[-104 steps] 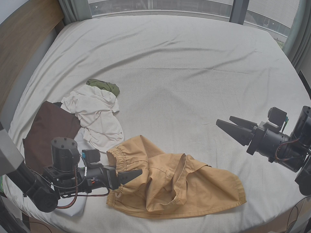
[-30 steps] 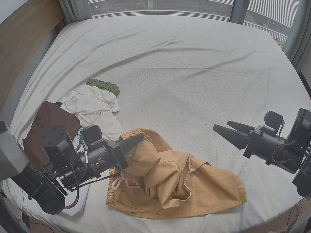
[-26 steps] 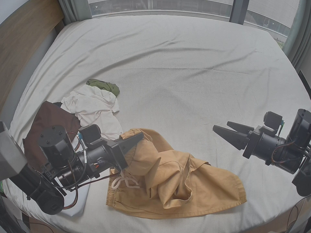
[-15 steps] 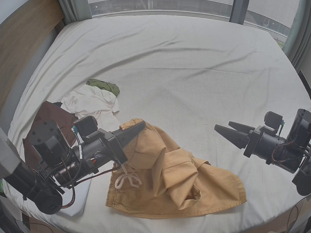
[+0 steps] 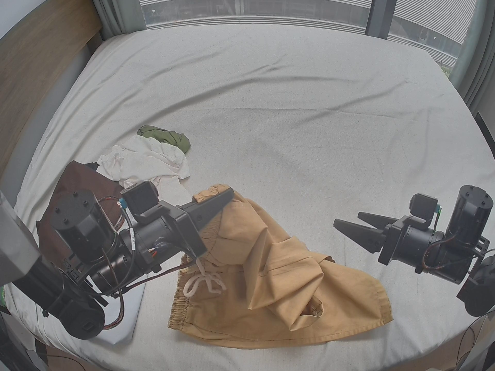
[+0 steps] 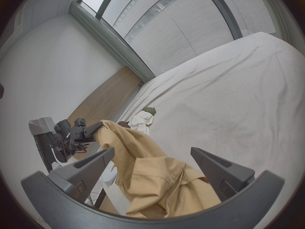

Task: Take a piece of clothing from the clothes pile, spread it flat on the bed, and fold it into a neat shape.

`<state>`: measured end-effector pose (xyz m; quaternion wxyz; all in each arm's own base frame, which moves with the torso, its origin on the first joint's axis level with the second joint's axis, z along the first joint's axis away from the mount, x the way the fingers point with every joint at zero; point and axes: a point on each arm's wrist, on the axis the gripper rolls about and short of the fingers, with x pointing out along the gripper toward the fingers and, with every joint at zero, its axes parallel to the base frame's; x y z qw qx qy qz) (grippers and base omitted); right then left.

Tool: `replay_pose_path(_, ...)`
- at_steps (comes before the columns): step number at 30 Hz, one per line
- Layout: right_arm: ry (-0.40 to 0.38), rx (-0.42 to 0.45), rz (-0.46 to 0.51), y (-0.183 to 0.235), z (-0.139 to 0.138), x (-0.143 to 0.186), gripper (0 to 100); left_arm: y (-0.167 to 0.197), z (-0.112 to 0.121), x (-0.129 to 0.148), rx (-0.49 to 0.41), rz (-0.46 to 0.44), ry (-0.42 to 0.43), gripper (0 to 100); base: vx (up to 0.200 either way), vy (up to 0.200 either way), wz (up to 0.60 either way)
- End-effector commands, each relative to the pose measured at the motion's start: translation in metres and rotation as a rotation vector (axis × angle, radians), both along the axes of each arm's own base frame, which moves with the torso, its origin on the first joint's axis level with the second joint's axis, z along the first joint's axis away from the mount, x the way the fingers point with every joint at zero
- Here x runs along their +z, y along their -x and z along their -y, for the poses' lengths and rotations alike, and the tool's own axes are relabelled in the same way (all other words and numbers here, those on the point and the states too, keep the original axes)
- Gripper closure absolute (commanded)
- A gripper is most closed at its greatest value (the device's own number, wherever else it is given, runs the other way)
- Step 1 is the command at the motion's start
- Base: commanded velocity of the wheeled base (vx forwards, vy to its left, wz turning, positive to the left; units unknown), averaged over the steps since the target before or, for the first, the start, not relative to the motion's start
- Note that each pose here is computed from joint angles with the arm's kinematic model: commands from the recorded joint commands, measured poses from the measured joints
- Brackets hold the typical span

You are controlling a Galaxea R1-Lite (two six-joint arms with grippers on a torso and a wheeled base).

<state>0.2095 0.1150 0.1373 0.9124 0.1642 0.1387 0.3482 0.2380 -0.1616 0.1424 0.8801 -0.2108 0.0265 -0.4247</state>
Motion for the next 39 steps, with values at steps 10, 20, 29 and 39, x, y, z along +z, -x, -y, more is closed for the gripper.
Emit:
replay_pose_path(10, 0.075, 0.053, -0.167, 0.000, -0.003, -0.042, 0, -0.010, 0.004, -0.010, 0.033, -0.005, -0.028, 100, 0.000, 0.000, 0.00)
replay_pose_path(20, 0.113, 0.094, -0.257, -0.002, -0.012, -0.065, 0, -0.011, 0.005, -0.012, 0.034, -0.012, -0.033, 100, 0.000, 0.000, 0.00)
replay_pose_path(29, 0.101, 0.155, -0.238, -0.001, -0.023, -0.072, 0, -0.011, 0.005, -0.009, 0.036, 0.000, -0.025, 100, 0.000, 0.000, 0.00)
replay_pose_path(39, 0.057, 0.209, -0.218, -0.003, -0.044, -0.094, 0, -0.014, -0.002, 0.006, 0.062, 0.046, 0.009, 100, 0.000, 0.000, 0.00)
